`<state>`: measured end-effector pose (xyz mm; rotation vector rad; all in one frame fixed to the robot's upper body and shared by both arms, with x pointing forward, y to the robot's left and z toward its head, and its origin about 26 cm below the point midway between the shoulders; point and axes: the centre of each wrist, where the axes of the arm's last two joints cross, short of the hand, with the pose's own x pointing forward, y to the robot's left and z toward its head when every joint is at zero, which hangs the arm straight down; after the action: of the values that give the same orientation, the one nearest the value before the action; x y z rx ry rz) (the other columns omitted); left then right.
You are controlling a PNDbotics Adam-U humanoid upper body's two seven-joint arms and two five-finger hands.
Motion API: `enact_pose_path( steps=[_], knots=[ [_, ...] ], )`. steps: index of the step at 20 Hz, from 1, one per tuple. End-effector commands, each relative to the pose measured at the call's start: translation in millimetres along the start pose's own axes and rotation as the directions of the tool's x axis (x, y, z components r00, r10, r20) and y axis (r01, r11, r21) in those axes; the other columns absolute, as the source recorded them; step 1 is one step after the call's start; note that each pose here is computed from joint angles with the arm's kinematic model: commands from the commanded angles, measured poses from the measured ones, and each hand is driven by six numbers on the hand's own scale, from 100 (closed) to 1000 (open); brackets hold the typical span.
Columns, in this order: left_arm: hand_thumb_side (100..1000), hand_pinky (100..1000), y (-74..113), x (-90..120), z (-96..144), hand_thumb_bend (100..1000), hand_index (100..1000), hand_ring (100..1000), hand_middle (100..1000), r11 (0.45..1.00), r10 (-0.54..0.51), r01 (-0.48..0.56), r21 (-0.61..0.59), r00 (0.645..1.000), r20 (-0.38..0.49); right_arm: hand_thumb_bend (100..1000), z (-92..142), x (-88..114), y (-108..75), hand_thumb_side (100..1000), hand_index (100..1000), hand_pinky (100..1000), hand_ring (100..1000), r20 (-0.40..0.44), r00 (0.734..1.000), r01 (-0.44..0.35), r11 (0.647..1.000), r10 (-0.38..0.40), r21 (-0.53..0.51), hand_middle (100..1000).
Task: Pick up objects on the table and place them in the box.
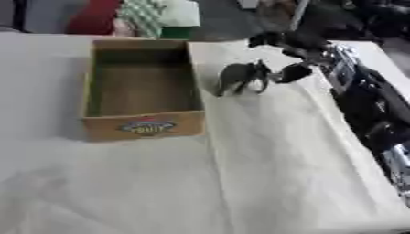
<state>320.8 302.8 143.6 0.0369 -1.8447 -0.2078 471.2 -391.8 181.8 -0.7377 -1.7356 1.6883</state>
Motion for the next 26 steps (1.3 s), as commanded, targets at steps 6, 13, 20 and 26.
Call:
enact_pose_path(
  steps=[6,13,20,26],
  knots=[
    [918,716,2.8,7.3,-2.2,100,587,697,619,1.000,-0.026,0.026,-0.014,0.999,0.019,125,-6.6,-0.3,-11.4,348,935,996,977,0.001,0.998,-0.067,0.997,0.067,0.024,933],
    [919,716,2.5,7.0,-2.2,100,587,697,619,0.999,-0.027,0.027,-0.018,0.999,0.018,121,-15.1,2.2,-3.0,363,935,995,976,-0.018,0.997,-0.069,0.997,0.069,0.037,930],
    [919,716,1.6,6.6,-2.1,100,586,698,619,0.999,-0.026,0.027,-0.024,0.999,0.018,114,-21.5,3.5,3.3,360,933,993,972,-0.049,0.996,-0.068,0.997,0.070,0.040,923],
    [919,717,1.4,6.2,-2.0,100,586,698,619,0.999,-0.026,0.027,-0.025,1.000,0.017,117,-21.4,2.7,11.4,367,933,994,971,-0.096,0.993,-0.066,0.997,0.069,0.033,921]
  ],
)
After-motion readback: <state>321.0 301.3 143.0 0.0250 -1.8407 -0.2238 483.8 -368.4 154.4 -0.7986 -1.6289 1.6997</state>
